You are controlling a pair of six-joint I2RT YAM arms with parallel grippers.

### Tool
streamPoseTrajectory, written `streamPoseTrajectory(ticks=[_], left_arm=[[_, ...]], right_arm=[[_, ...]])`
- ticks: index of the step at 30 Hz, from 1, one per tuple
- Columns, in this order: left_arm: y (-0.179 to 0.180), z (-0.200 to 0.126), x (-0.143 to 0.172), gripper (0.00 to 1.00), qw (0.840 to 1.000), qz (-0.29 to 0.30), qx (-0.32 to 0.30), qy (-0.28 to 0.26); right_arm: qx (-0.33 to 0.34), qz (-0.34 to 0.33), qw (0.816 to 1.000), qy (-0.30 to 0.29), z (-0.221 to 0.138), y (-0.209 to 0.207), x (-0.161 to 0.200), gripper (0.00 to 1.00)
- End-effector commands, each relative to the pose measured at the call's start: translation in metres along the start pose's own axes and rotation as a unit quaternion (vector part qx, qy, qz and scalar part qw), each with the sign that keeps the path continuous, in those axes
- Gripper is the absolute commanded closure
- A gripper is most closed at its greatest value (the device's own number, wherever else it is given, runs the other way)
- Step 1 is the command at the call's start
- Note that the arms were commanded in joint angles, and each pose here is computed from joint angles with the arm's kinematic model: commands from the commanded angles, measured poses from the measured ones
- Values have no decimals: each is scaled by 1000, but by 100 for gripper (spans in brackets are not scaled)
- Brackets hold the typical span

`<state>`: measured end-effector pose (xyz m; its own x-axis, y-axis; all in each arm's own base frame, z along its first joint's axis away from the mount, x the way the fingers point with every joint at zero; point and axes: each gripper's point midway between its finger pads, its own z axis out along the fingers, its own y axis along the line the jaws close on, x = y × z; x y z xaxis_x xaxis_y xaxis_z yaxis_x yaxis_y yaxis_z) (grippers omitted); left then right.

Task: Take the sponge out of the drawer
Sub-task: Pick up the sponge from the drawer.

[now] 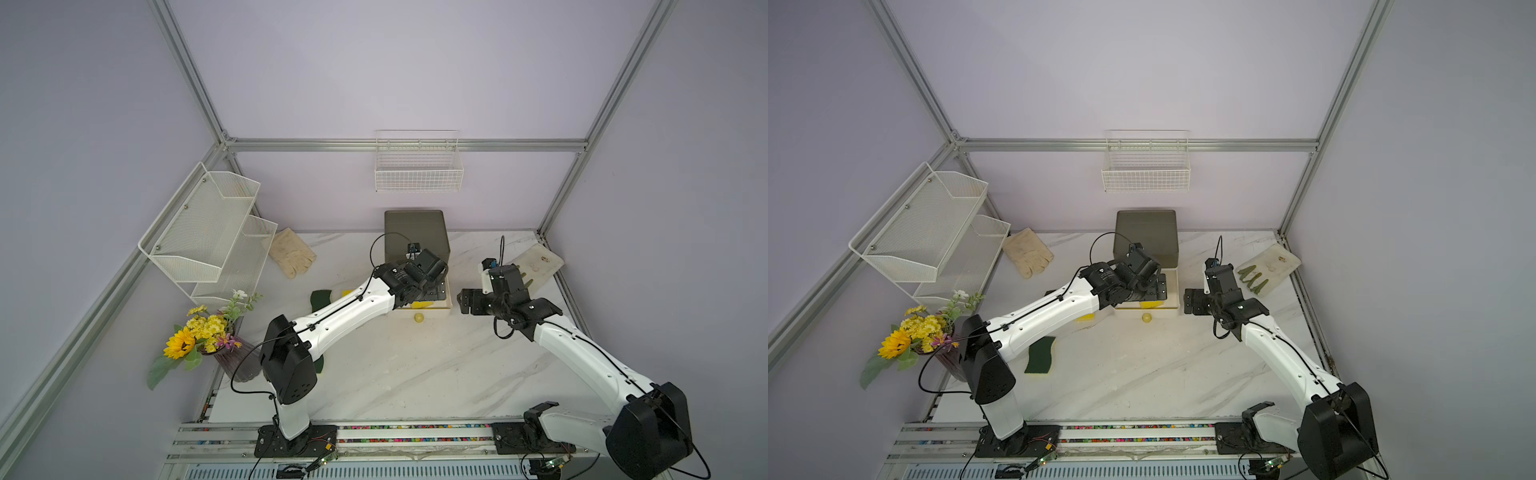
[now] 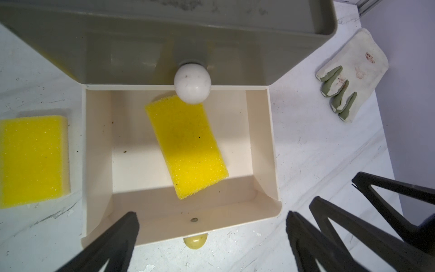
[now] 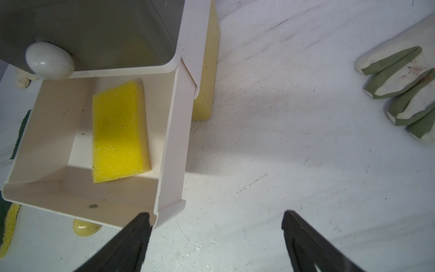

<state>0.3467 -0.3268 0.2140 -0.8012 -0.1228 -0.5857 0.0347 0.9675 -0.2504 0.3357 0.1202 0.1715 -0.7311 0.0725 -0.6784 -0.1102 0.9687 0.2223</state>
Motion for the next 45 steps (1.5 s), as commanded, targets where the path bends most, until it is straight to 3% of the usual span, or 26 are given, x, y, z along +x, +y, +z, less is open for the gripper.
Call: streamPoseTrajectory(ticks=[1, 24, 45], left_arm=[[-2, -3, -10, 0, 999, -35, -12, -20], [9, 50, 11, 0, 994, -68, -88, 13], [25, 86, 11, 0, 990, -56, -124, 29]], right_arm=[[1, -4, 1000, -10, -2, -3, -1, 8], [52, 32, 997, -37, -15, -35, -6, 8], [42, 28, 998, -41, -18, -34, -6, 8]])
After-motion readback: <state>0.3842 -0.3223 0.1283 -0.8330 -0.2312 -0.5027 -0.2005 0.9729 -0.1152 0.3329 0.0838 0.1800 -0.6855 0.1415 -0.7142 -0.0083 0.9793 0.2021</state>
